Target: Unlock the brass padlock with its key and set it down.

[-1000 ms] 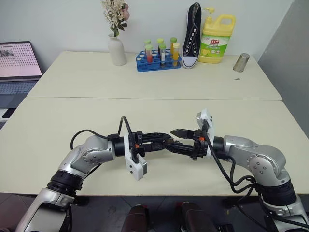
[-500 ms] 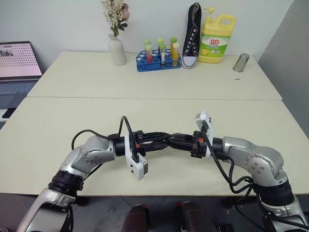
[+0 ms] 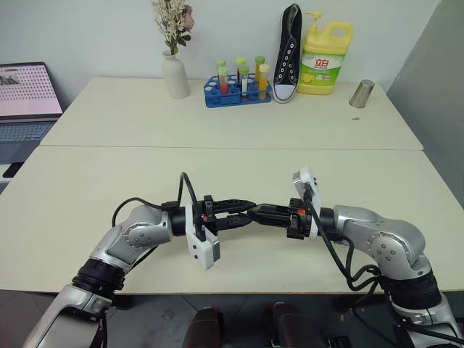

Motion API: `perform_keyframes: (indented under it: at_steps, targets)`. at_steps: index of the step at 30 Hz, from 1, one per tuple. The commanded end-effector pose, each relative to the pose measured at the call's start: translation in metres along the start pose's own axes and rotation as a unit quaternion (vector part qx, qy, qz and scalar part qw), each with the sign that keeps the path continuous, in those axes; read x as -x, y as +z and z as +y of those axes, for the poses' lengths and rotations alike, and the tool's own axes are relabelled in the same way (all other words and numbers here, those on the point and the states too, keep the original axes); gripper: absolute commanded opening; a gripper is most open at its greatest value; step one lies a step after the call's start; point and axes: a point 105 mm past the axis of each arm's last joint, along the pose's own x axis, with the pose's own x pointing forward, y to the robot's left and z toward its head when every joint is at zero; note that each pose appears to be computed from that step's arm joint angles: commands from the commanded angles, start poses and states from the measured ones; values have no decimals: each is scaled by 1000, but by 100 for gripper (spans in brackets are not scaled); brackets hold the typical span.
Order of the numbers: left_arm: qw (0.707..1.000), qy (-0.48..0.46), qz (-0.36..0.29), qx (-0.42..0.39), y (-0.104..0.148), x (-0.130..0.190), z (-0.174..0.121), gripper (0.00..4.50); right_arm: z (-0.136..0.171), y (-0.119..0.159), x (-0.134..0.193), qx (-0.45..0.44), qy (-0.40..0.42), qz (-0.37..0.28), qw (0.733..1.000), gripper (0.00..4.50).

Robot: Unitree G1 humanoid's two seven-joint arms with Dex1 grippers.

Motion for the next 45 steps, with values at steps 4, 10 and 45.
perform_keyframes:
  at_steps: [4, 10, 45]
  targets:
    - [1000, 3, -10, 22, 4, 3, 1, 96, 6, 15, 3, 19, 17, -30, 999, 17]
    - [999, 10, -18, 29, 6, 4, 6, 260, 6, 16, 3, 18, 14, -34, 999, 17]
    - [863, 42, 21, 502, -30, -3, 36, 0, 8, 29, 25, 67, -8, -38, 997, 17]
